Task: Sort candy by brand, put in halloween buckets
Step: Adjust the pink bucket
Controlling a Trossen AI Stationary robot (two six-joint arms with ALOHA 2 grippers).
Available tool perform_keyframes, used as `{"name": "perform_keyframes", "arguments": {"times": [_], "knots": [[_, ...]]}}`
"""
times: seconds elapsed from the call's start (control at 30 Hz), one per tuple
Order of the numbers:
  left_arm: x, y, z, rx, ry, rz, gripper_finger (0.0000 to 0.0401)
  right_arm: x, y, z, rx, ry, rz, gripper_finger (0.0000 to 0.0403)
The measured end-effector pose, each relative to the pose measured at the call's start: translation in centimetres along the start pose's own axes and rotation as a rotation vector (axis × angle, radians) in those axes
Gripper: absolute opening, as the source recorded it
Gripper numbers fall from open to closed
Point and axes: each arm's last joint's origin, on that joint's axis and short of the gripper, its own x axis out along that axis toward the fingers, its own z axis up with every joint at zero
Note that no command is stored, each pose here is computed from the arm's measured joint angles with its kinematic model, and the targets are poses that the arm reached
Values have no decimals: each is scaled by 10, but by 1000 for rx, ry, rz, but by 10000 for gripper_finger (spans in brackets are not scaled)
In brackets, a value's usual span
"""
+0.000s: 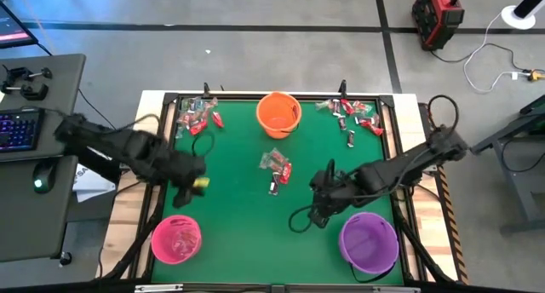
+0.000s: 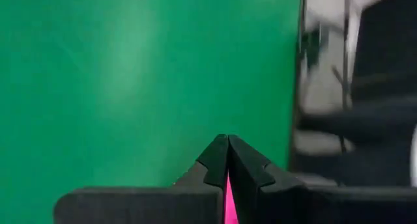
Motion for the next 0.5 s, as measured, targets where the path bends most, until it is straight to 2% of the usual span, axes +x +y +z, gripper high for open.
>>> {"name": "perform_keyframes", "arguments": {"times": [0.13, 0.27, 0.37, 0.5], "knots": [[7, -29, -27, -148, 134, -33, 0, 11, -16, -16, 47, -24, 56, 0], [23, -48, -51, -321, 231, 32, 0, 21, -24, -24, 45, -25, 69, 0], [43, -58, -65, -381, 280, 122, 0, 23, -26, -23, 15, -28, 61, 0], [74, -61, -74, -407, 271, 202, 0, 24, -29, -18, -21, -36, 51, 0]]}}
